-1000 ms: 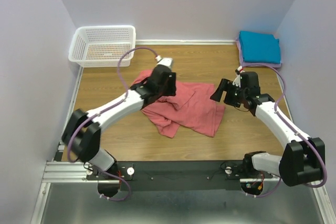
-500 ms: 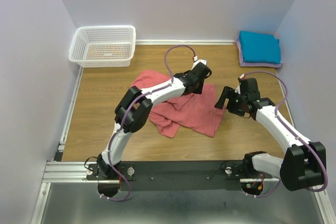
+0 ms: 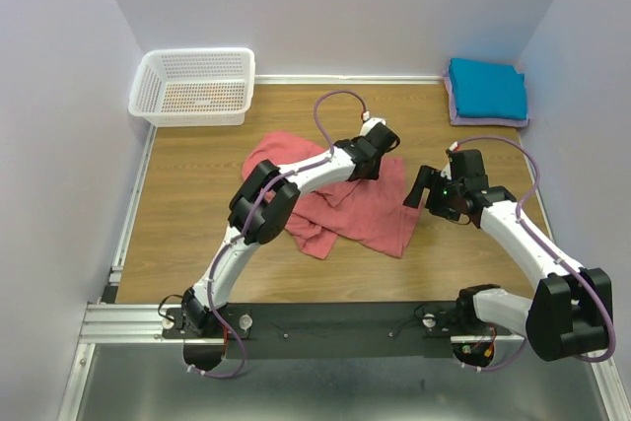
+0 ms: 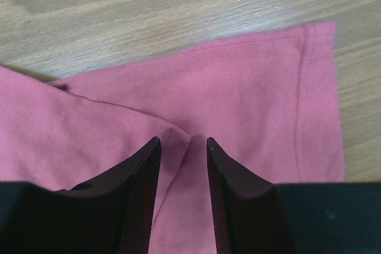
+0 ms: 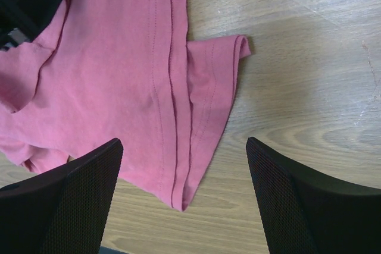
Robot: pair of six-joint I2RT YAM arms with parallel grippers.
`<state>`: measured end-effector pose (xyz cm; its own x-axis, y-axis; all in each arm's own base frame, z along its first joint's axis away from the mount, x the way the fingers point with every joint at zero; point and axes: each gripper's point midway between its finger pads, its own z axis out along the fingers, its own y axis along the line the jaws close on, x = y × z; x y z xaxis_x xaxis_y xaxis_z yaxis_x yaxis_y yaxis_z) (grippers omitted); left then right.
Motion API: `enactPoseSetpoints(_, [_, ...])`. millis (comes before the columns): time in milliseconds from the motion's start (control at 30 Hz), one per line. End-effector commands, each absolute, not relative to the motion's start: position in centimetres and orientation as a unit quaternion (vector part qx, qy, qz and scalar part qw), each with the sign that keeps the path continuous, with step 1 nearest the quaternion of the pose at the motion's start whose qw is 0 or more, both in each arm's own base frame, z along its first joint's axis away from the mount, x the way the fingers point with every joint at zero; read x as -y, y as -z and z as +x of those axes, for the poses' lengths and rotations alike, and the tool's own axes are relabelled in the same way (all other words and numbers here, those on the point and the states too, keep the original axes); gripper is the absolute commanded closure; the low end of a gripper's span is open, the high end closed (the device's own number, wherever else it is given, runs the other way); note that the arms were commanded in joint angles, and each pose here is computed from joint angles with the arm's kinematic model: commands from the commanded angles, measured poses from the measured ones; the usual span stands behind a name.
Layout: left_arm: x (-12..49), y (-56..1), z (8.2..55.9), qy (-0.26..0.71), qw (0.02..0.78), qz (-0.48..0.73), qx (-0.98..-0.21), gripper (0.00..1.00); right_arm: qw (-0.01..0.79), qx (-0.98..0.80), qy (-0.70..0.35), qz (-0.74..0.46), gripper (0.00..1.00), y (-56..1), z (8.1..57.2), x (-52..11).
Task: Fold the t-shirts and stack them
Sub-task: Flatten the tshirt out
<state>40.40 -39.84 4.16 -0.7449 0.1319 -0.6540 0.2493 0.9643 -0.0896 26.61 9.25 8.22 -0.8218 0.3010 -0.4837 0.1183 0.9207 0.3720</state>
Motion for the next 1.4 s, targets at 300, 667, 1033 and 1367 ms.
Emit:
enactPoseSetpoints(300, [38.7,-3.0,41.4,0.048,0.36,0.059,-0.93,0.74,0.263,-0.946,-0.164,0.094,0.09,-7.7,25.8,-9.4])
enactPoseSetpoints(667, [37.7,-6.0,41.6,0.044,0.386,0.049,-0.92,1.0,0.269,-0.944,-0.166,0.093,0.09,-8.2,26.1,-9.5])
enactPoseSetpoints(1033, [26.8,-16.2,38.8,0.055,0.434,-0.016,-0.899,1.0,0.287,-0.941,-0.146,0.104,0.11,-9.3,29.5,-9.2])
enactPoseSetpoints(1367, [13.7,-20.2,36.5,0.037,0.466,-0.093,-0.879,1.0,0.296,-0.95,-0.082,0.066,0.44,-7.9,37.5,-8.5])
